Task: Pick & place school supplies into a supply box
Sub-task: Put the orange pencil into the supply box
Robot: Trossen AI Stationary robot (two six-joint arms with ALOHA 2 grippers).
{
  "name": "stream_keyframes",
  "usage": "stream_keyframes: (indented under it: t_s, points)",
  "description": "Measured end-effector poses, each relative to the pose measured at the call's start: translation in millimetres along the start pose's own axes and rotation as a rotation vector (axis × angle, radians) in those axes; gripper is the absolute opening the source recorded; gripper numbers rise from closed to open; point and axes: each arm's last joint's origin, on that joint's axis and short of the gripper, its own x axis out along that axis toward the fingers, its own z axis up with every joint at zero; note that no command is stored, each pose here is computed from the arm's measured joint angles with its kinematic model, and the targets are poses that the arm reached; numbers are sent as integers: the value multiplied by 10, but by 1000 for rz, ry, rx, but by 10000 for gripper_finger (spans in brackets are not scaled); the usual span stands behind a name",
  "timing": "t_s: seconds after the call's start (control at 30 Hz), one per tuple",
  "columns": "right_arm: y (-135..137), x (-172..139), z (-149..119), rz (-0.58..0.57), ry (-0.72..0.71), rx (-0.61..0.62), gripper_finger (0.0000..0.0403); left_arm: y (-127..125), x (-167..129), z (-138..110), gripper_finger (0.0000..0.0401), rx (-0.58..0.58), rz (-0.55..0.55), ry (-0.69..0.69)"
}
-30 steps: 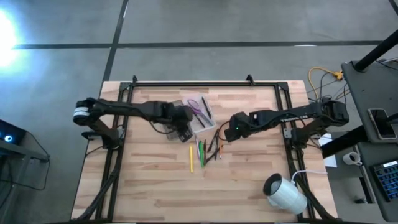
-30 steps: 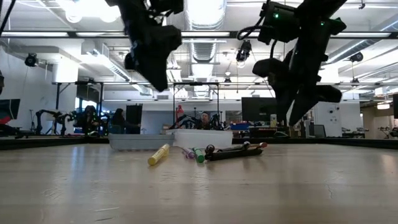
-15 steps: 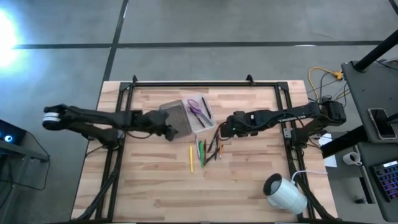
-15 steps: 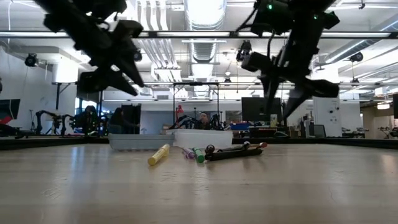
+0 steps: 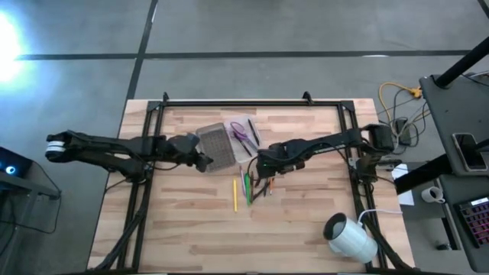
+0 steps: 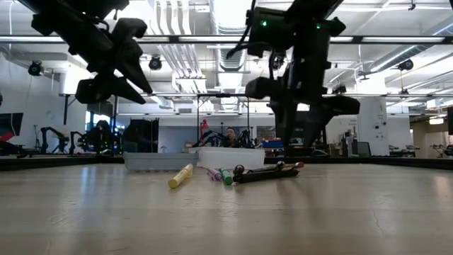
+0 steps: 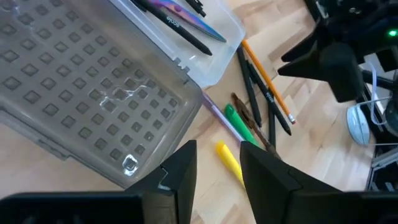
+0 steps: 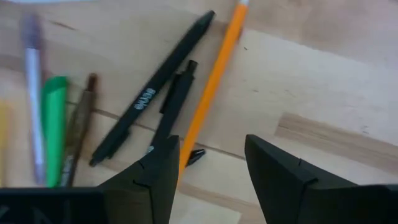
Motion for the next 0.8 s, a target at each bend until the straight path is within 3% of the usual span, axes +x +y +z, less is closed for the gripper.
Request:
stream_keyframes:
  t_s: [0.2, 0.43, 0.8]
  points:
    - [-51, 80, -33, -38, 25, 10, 158, 7, 25, -44, 107, 13, 6, 19]
    - [56, 135, -23, 56, 11, -4, 138, 16, 28, -39, 107, 14, 24, -7]
    - [15, 238, -19, 8, -6, -22, 132, 18, 27, -33, 107, 13, 31, -18]
